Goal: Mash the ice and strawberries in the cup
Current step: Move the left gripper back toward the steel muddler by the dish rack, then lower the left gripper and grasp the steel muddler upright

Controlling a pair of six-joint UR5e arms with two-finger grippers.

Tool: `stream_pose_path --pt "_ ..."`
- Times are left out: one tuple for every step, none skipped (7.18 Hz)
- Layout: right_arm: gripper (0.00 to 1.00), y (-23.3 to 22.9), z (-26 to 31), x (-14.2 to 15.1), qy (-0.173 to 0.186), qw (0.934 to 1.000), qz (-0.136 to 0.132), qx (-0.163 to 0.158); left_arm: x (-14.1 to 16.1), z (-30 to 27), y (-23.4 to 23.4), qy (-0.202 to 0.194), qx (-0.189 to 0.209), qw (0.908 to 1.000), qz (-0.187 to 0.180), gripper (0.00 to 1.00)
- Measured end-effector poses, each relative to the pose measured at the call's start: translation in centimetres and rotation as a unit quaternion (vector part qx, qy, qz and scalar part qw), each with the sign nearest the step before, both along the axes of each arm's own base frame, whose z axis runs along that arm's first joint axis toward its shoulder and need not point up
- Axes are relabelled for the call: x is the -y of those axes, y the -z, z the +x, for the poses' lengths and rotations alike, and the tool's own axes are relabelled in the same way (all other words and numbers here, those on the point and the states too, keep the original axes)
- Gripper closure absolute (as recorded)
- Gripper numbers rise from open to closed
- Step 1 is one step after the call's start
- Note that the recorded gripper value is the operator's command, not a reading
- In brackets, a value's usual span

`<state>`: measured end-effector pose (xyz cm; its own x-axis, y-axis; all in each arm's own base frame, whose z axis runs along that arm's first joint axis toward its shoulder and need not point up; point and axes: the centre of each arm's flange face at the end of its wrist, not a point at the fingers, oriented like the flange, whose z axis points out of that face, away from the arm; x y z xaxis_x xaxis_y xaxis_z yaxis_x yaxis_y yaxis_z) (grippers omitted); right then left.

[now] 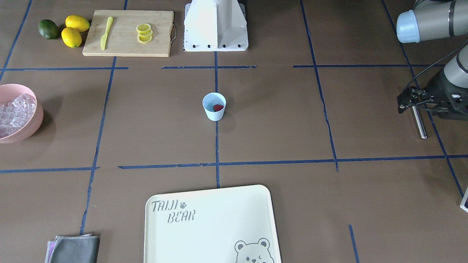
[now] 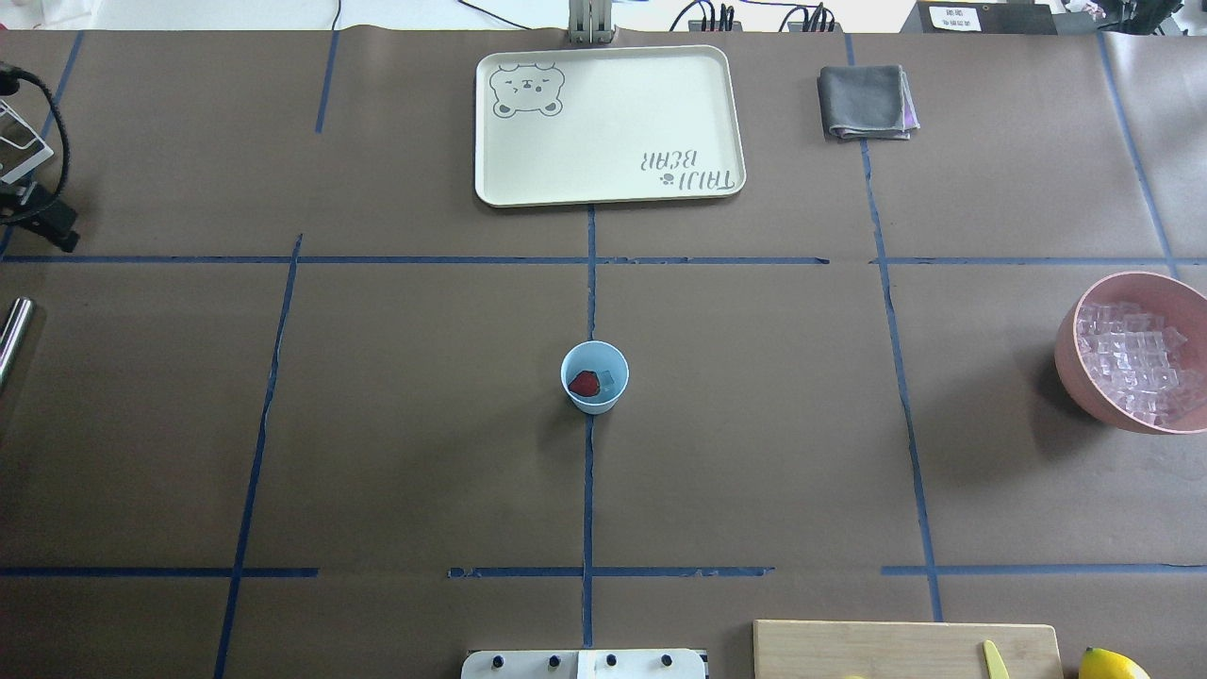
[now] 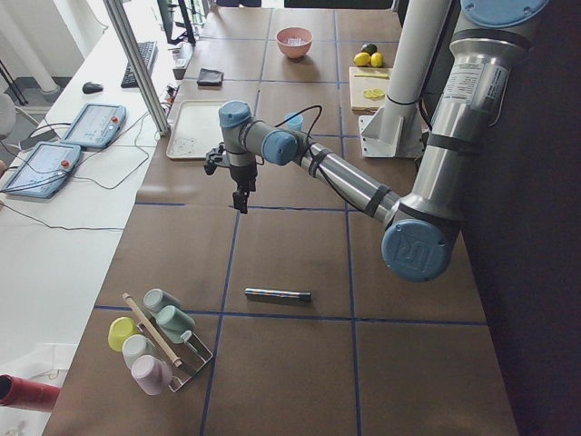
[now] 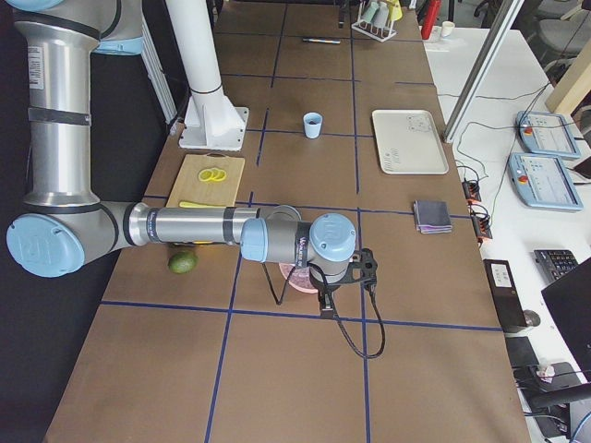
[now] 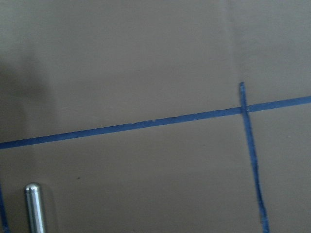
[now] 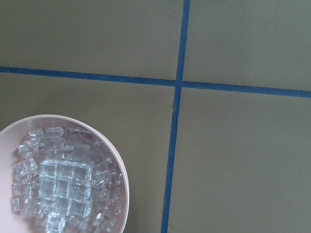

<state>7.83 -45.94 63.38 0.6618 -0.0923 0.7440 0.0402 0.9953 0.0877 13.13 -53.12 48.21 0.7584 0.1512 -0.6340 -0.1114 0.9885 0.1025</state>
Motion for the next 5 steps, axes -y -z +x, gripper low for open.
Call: stream_pose_path --pt "0.0 0.1 0.0 0.0 0.0 1.0 0.004 0.0 -1.0 -1.2 -4.4 0.0 -0.003 1.0 0.0 0.0" --pt "0.0 0.3 0.0 0.1 -0.001 1.0 0.006 0.0 -2.0 -1.9 -8.8 -0.001 -0.01 0.9999 0.001 0.0" --pt "0.0 0.4 0.0 0.1 -0.002 1.0 0.006 0.0 -2.5 -2.2 -12.2 0.003 -0.016 0.9999 0.001 0.0" --pt "0.0 0.4 0.0 0.1 -0.003 1.0 0.006 0.0 -2.7 -2.2 -14.9 0.017 -0.021 0.9996 -0.002 0.0" --pt "0.0 0.4 0.0 0.1 -0.003 1.0 0.006 0.0 -2.9 -2.2 -17.7 0.038 -0.028 0.9989 -0.005 0.0"
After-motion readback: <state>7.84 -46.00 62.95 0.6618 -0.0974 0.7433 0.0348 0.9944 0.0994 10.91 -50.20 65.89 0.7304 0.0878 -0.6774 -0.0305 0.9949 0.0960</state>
